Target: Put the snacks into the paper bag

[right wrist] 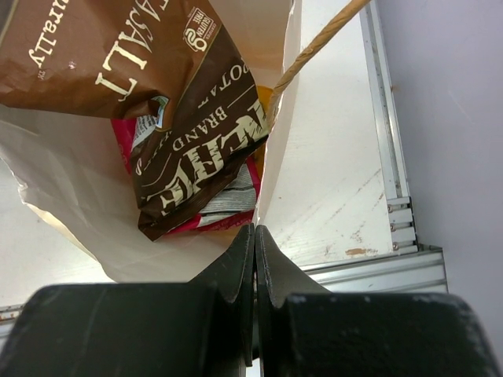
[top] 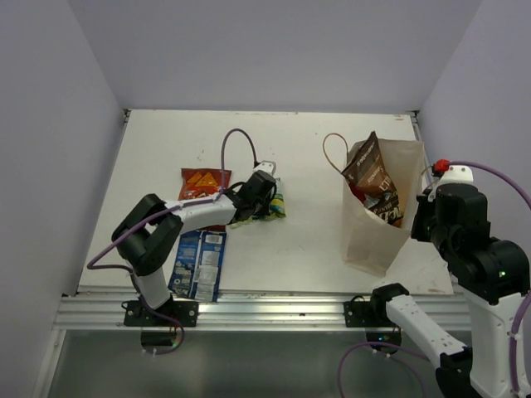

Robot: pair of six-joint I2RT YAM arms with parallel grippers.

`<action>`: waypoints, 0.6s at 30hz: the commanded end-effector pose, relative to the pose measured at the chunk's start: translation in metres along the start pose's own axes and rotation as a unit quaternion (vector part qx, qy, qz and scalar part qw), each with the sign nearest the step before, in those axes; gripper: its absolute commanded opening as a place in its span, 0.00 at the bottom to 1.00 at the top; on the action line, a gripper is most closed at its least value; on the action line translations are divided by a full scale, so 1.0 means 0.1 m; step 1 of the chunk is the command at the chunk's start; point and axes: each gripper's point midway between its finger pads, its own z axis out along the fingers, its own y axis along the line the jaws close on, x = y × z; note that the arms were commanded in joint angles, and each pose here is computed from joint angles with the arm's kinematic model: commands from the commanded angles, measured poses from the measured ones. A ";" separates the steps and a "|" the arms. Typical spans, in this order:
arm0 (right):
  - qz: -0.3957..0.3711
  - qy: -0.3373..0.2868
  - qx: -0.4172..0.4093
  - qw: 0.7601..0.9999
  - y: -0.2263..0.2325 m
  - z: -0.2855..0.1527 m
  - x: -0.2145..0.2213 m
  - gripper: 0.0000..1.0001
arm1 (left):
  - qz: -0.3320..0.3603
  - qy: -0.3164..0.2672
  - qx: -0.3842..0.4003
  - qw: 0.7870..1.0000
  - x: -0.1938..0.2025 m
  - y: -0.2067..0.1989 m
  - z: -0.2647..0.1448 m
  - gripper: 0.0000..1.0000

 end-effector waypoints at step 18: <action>-0.011 -0.002 -0.006 1.000 0.00 -0.05 -0.05 0.00 | 0.057 -0.346 0.296 0.888 -2.86 -2.29 -2.86 0.00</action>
